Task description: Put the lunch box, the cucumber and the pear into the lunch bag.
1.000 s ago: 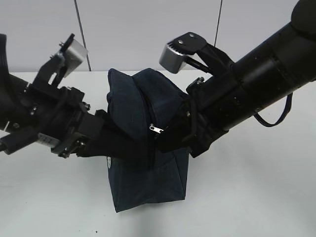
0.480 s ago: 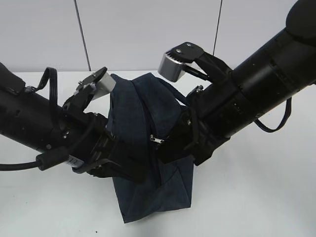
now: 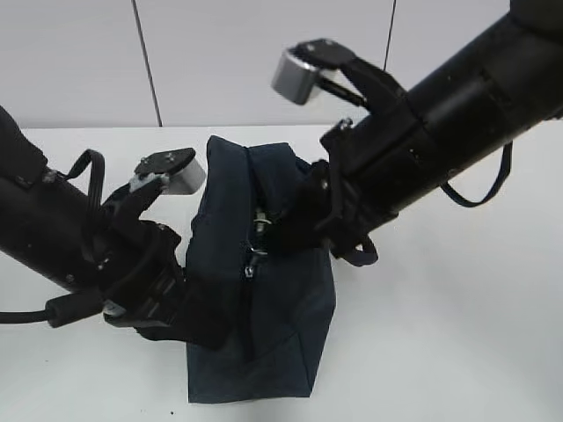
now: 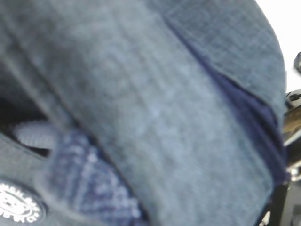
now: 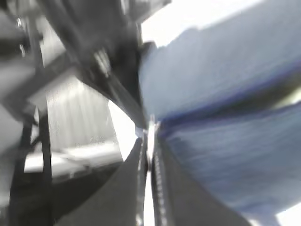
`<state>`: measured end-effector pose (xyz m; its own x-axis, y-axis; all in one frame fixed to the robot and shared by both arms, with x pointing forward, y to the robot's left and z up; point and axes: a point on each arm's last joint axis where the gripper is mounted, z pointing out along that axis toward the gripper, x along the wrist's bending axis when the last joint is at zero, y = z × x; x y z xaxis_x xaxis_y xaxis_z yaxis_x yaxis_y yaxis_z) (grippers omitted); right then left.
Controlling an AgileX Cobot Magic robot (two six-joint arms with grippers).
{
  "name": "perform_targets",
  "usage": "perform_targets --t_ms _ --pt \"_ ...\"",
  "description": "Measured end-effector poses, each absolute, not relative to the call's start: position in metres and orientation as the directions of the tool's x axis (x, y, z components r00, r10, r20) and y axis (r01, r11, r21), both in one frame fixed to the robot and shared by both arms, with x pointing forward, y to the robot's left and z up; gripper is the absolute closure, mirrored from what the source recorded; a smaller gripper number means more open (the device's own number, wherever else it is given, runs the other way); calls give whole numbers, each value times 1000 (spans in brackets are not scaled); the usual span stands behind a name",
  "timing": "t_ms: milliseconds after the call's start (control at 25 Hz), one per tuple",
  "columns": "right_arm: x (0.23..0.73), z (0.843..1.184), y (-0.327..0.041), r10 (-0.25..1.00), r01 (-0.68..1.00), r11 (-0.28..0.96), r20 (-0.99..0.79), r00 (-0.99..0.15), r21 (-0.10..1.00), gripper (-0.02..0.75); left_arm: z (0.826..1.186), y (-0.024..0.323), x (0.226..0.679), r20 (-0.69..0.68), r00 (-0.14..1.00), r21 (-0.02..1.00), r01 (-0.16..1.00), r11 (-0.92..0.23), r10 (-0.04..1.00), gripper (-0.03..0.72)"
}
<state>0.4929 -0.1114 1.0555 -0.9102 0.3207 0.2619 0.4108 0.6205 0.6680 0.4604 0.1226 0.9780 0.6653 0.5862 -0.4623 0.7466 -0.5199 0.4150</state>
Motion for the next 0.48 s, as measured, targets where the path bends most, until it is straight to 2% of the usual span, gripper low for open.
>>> perform_targets --t_ms 240,480 --pt "499 1075 -108 314 374 593 222 -923 713 732 975 125 460 -447 669 397 744 -538 594 693" --pt "503 1071 -106 323 391 594 237 -916 703 732 975 125 459 -445 671 392 741 -545 592 693"
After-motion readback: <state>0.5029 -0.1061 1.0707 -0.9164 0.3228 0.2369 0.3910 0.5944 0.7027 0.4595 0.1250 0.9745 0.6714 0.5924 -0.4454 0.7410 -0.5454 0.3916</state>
